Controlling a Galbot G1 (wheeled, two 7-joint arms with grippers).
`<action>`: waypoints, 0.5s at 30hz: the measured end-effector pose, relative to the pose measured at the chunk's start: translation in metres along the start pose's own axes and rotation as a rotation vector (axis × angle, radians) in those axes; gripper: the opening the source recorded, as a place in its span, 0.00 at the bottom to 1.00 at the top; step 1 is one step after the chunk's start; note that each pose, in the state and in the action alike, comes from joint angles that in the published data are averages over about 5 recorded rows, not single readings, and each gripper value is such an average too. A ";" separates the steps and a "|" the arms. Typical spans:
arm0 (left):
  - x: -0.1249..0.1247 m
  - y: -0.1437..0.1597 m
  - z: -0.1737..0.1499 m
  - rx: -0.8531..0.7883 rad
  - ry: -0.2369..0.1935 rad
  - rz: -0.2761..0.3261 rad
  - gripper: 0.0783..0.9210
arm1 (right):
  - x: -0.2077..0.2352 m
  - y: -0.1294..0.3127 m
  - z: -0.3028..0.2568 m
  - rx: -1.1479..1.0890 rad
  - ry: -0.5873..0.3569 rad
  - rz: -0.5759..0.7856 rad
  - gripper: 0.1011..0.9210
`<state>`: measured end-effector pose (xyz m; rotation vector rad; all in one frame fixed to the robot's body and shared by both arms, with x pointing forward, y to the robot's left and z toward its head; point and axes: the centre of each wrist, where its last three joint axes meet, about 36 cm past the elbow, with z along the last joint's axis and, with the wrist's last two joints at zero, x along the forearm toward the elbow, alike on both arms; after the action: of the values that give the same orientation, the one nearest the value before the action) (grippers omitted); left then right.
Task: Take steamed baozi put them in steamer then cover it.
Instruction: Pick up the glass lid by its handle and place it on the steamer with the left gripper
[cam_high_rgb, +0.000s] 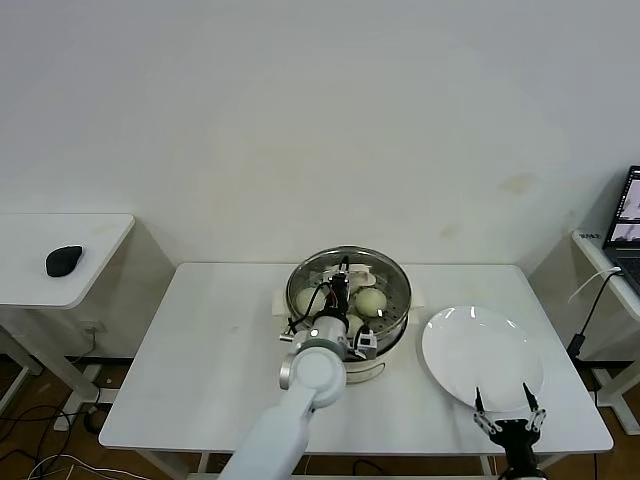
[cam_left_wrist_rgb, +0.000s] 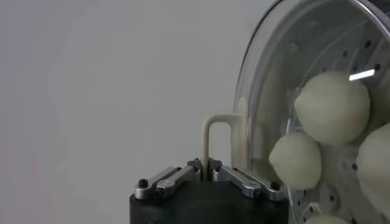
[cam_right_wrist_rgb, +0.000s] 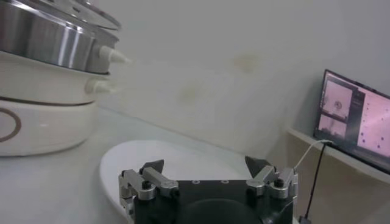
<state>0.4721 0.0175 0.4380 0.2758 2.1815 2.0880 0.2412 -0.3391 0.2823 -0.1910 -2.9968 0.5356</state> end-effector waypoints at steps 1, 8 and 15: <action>0.000 -0.001 0.000 -0.002 0.002 0.001 0.07 | 0.000 0.000 0.000 0.000 0.000 -0.001 0.88; 0.000 -0.006 -0.001 -0.005 0.007 0.009 0.07 | 0.000 0.003 0.002 -0.003 0.001 -0.008 0.88; -0.002 -0.009 -0.002 0.000 0.009 0.008 0.07 | 0.001 0.004 0.002 -0.003 0.000 -0.013 0.88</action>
<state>0.4727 0.0149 0.4292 0.2758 2.1898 2.0974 0.2409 -0.3359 0.2790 -0.1709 -2.9967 0.5303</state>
